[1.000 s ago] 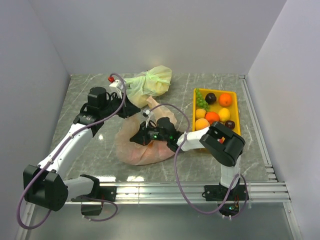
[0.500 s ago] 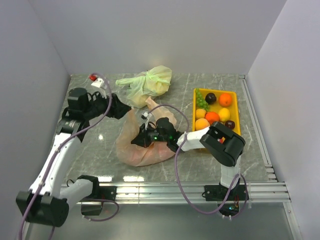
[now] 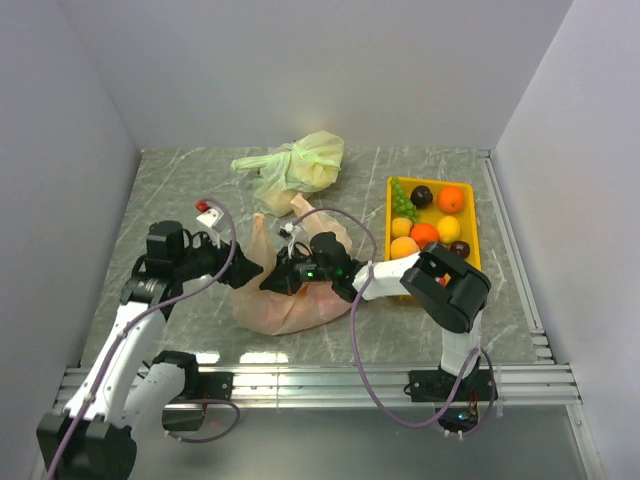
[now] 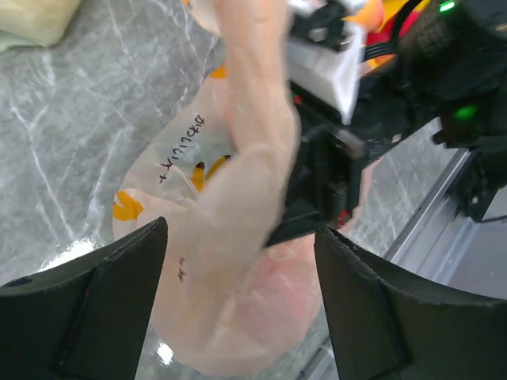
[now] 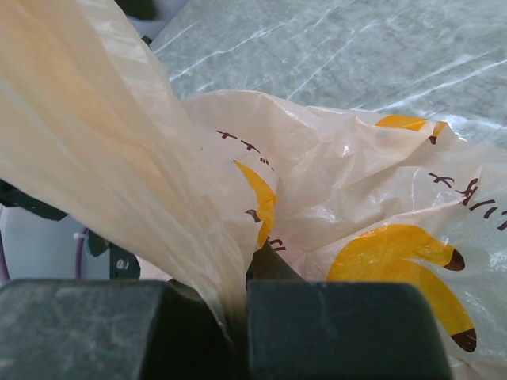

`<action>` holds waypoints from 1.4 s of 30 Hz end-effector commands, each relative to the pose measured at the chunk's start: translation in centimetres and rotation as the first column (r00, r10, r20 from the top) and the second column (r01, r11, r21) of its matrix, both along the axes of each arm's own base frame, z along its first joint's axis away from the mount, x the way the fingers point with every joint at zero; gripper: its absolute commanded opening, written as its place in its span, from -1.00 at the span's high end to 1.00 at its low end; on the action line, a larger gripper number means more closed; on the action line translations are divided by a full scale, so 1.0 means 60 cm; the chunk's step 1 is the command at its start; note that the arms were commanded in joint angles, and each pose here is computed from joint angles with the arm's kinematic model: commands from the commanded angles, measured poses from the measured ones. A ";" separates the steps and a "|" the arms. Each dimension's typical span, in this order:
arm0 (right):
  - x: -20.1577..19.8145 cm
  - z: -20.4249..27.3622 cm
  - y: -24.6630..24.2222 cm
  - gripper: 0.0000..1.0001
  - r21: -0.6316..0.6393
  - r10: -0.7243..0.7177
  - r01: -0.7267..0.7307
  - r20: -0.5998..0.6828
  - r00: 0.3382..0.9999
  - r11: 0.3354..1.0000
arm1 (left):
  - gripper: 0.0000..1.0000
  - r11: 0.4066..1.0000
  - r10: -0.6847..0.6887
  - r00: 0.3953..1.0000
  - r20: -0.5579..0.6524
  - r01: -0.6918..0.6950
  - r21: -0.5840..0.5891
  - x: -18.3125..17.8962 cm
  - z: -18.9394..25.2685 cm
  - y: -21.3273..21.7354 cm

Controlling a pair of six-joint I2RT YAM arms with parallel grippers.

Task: Place the fake fruits into the plastic bag and tie a complex knot

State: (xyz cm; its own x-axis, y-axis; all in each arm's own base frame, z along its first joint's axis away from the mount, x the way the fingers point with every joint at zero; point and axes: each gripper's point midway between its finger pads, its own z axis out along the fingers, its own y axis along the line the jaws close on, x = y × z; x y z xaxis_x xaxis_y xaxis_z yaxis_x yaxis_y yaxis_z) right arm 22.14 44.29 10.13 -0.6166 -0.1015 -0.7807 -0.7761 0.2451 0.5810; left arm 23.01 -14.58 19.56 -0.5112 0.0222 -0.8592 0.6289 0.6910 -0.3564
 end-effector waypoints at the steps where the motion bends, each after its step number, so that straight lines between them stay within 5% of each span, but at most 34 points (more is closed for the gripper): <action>1: 0.010 0.065 0.006 1.00 0.088 0.017 -0.021 0.049 0.999 0.996 | -0.59 0.993 -0.117 0.989 0.094 0.115 0.023 0.027 0.009 -0.017; 6: 0.015 0.071 0.003 1.00 0.099 0.023 -0.028 0.058 0.998 0.995 | -0.26 0.983 -0.183 0.982 0.038 0.183 0.001 0.044 -0.017 -0.032; 9: 0.014 0.078 0.003 0.99 0.099 0.035 -0.042 0.073 0.997 0.994 | 0.24 0.980 -0.196 0.980 0.028 0.197 -0.037 0.055 -0.018 -0.043; 13: 0.015 0.089 -0.010 0.29 0.064 0.051 -0.057 0.094 0.994 0.996 | 0.87 0.980 -0.185 0.983 0.013 0.185 -0.071 0.070 -0.015 -0.049; 15: 0.017 0.084 -0.031 -0.01 0.015 0.057 -0.058 0.089 0.994 0.998 | 0.99 0.981 -0.184 0.983 0.010 0.185 -0.066 0.077 -0.016 -0.049; 19: 0.037 0.158 -0.106 -0.11 -0.012 0.024 -0.022 0.152 0.988 1.000 | 0.99 0.977 -0.208 0.977 0.040 0.210 -0.029 0.083 -0.017 -0.048; 25: 0.107 0.210 -0.233 -0.30 -0.055 -0.163 0.168 0.079 0.983 0.984 | 0.99 0.972 -0.234 0.970 0.066 0.235 -0.010 0.079 -0.016 -0.048; 42: 0.235 0.076 -0.298 -0.54 -0.275 -0.265 0.223 -0.128 0.956 0.935 | 0.99 0.949 -0.314 0.939 0.138 0.308 0.063 0.071 -0.006 -0.049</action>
